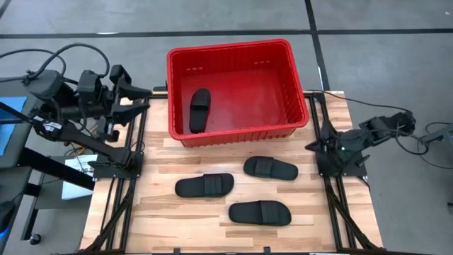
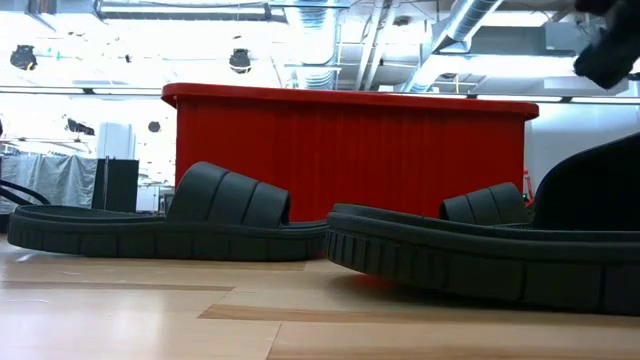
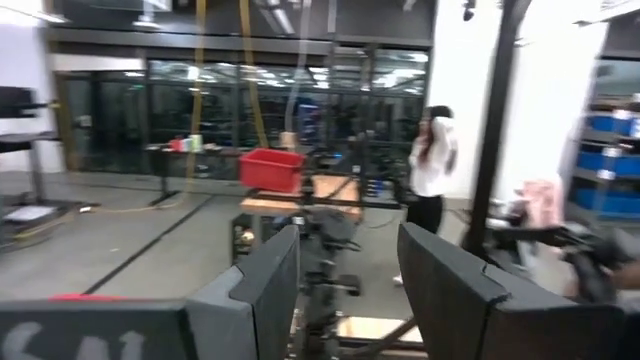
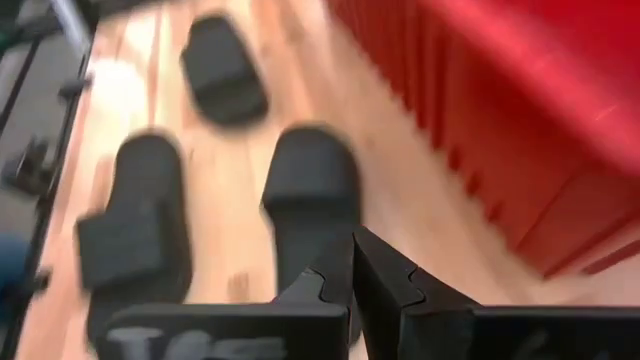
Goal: Pick and place slides into bin
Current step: Put the top right black slide into the red bin
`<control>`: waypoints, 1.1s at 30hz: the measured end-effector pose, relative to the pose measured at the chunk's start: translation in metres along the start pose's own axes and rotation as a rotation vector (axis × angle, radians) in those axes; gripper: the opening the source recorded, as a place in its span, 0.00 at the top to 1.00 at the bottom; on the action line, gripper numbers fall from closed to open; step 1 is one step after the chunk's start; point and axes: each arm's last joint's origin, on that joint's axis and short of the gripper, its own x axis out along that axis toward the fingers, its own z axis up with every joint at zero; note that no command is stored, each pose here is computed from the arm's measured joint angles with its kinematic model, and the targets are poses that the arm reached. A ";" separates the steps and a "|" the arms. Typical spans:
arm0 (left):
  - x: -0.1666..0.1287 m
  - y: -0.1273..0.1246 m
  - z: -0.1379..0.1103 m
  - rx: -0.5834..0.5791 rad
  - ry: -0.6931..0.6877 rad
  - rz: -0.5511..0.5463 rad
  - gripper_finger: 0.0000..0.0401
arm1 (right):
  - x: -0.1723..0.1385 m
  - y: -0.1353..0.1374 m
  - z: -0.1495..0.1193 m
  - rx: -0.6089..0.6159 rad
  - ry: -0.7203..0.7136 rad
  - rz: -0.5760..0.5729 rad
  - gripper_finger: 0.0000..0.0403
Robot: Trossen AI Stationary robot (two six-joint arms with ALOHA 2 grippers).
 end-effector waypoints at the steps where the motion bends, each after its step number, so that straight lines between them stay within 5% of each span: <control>1: 0.001 0.000 0.000 0.000 0.000 0.021 0.60 | 0.002 0.000 -0.003 -0.004 0.030 0.015 1.00; 7: 0.009 0.000 -0.002 -0.001 -0.004 0.104 0.60 | 0.020 0.004 -0.015 -0.015 0.175 0.077 1.00; 17: 0.011 -0.003 -0.004 -0.001 0.021 -0.015 0.60 | 0.057 0.021 -0.001 0.301 0.188 -0.180 1.00; 24: 0.010 -0.007 -0.007 -0.005 0.055 -0.144 0.60 | 0.101 0.039 0.003 0.161 0.257 -0.314 1.00; 33: 0.007 -0.006 -0.007 -0.006 0.057 -0.158 0.60 | 0.132 0.056 -0.002 0.117 0.193 -0.440 1.00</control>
